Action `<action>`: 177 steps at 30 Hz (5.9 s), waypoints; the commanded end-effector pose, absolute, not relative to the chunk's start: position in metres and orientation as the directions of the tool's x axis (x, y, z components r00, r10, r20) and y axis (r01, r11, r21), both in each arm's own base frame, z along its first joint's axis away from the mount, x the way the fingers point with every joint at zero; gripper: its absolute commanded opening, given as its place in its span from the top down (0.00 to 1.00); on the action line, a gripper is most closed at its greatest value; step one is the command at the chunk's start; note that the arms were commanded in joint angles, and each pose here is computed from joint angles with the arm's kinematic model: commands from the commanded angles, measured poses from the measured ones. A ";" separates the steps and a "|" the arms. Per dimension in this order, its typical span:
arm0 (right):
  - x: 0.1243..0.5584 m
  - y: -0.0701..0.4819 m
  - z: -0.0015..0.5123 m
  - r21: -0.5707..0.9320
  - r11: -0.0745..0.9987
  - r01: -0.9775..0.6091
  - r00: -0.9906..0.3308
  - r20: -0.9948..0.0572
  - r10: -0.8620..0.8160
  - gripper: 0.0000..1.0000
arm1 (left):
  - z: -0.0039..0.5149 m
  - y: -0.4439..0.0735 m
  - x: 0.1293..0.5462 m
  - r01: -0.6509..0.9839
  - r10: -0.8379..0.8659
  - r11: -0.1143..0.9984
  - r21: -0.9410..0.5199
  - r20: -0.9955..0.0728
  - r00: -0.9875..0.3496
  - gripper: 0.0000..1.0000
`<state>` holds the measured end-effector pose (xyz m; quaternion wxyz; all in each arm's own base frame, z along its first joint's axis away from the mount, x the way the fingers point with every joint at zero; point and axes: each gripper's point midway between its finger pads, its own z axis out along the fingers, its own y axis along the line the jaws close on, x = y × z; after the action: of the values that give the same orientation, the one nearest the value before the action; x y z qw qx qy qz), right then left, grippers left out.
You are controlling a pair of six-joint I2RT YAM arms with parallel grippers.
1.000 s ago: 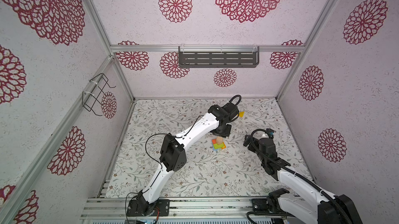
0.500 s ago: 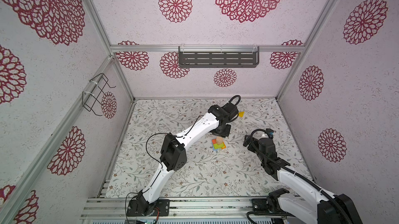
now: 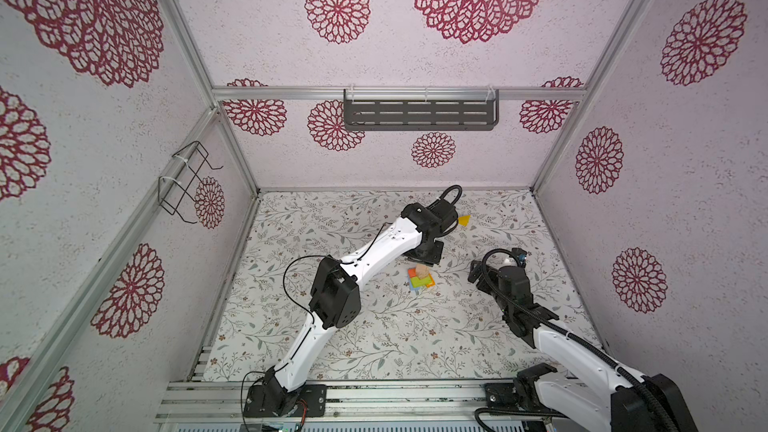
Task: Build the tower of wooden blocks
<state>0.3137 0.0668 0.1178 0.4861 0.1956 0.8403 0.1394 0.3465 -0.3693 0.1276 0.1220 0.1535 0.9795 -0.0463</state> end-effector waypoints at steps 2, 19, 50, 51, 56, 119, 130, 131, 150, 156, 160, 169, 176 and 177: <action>0.321 0.069 0.131 0.457 0.872 0.175 -0.418 -0.767 0.486 0.01 | 0.121 -0.369 0.354 0.305 0.281 0.950 -0.059 -0.253 -0.926 0.71; 0.321 0.071 0.132 0.462 0.871 0.170 -0.421 -0.765 0.488 0.01 | 0.124 -0.368 0.359 0.310 0.289 0.949 -0.056 -0.242 -0.926 0.71; 0.322 0.072 0.129 0.455 0.874 0.171 -0.432 -0.762 0.482 0.01 | 0.120 -0.376 0.351 0.323 0.301 0.944 -0.063 -0.231 -0.925 0.70; 0.322 0.072 0.129 0.456 0.874 0.171 -0.433 -0.762 0.482 0.01 | 0.119 -0.376 0.351 0.323 0.301 0.944 -0.062 -0.229 -0.925 0.70; 0.322 0.072 0.129 0.453 0.875 0.170 -0.433 -0.763 0.480 0.01 | 0.119 -0.376 0.350 0.322 0.300 0.945 -0.063 -0.227 -0.926 0.70; 0.370 0.074 0.194 0.181 0.974 0.136 -0.640 -0.734 0.226 0.11 | 0.177 -0.247 0.366 0.142 -0.011 0.968 -0.208 -0.597 -0.802 0.03; 0.455 0.096 0.180 -0.048 0.989 -0.138 -0.681 -0.721 -0.130 0.23 | 0.118 -0.208 0.383 0.060 -0.168 0.943 -0.328 -0.625 -0.763 0.03; 0.462 0.097 0.177 -0.041 0.987 -0.158 -0.673 -0.727 -0.137 0.23 | 0.115 -0.207 0.384 0.055 -0.182 0.939 -0.339 -0.627 -0.758 0.03; 0.548 0.061 0.085 0.079 0.934 -0.348 -0.690 -0.696 -0.198 0.31 | 0.088 -0.186 0.398 0.015 -0.263 0.925 -0.380 -0.666 -0.698 0.03; 0.565 0.060 0.077 0.063 0.927 -0.371 -0.702 -0.672 -0.235 0.30 | 0.070 -0.193 0.404 0.009 -0.249 0.927 -0.375 -0.633 -0.733 0.03; 0.572 0.059 0.070 0.050 0.925 -0.378 -0.705 -0.662 -0.252 0.31 | 0.064 -0.194 0.405 0.006 -0.246 0.927 -0.374 -0.622 -0.744 0.03; 0.576 0.064 0.057 0.052 0.902 -0.429 -0.698 -0.653 -0.295 0.40 | 0.062 -0.193 0.406 0.002 -0.250 0.926 -0.378 -0.619 -0.745 0.03; 0.582 0.070 0.048 0.073 0.887 -0.456 -0.710 -0.631 -0.312 0.44 | 0.056 -0.194 0.406 0.001 -0.249 0.925 -0.380 -0.607 -0.755 0.03; 0.583 0.070 0.047 0.075 0.886 -0.458 -0.710 -0.631 -0.313 0.45 | 0.055 -0.194 0.406 0.001 -0.248 0.925 -0.381 -0.606 -0.756 0.03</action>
<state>0.5800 0.0649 0.0378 0.3152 -0.1941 0.9234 0.1011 0.3978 -0.1926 0.0519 0.3367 -0.0585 0.9237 -0.1733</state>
